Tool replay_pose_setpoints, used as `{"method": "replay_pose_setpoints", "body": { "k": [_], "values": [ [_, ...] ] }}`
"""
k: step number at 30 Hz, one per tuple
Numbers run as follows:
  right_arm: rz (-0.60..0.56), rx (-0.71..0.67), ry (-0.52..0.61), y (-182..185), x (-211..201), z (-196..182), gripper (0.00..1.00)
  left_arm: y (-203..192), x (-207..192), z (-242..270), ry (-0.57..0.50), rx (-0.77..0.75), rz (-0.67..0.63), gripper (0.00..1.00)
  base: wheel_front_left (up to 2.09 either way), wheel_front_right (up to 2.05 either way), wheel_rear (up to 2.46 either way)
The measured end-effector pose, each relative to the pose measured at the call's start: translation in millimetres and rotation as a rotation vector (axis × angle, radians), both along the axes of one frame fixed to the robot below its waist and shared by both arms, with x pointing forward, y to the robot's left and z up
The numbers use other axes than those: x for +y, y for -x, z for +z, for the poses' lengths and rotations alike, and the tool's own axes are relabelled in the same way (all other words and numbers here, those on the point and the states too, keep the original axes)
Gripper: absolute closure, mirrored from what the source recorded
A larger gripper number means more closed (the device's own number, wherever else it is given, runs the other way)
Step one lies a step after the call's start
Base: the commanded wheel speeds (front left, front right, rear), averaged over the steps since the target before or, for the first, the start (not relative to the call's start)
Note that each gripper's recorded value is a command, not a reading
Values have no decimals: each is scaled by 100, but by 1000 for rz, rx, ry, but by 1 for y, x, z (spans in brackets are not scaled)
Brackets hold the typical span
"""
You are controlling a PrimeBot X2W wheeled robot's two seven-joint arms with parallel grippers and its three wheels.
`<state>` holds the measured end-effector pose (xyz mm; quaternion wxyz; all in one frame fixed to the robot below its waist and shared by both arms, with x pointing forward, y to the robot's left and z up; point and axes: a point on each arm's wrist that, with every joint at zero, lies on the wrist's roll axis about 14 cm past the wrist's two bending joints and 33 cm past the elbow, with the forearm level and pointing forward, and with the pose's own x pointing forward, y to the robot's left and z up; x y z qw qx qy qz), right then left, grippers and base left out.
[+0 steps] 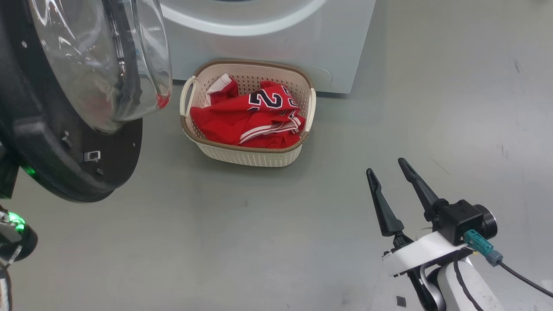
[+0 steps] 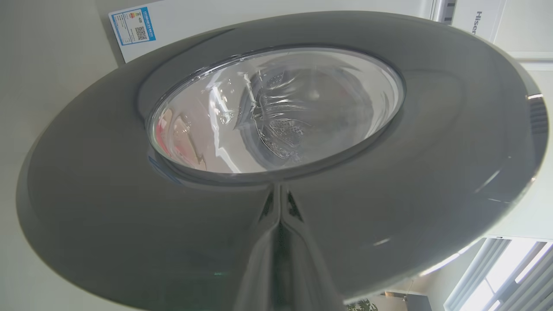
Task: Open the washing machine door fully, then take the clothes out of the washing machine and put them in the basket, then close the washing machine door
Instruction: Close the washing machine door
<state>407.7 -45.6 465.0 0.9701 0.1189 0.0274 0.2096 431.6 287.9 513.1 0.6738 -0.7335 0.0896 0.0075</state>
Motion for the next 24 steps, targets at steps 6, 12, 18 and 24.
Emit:
{"method": "replay_pose_setpoints", "body": {
  "k": [6,12,18,24],
  "values": [
    [-16,-7,4,2,-6,3,0,-6,-23,0,29,-9,-52,100,0,0,0],
    [-33,-16,6,4,-12,7,0,-11,-46,1,47,-17,-105,100,0,0,0],
    [-61,-16,-3,6,-21,10,0,-15,-70,-1,71,-20,-160,100,0,0,0],
    [-85,-18,-6,9,-29,12,0,-18,-91,-5,98,-13,-204,100,0,0,0]
  ]
}}
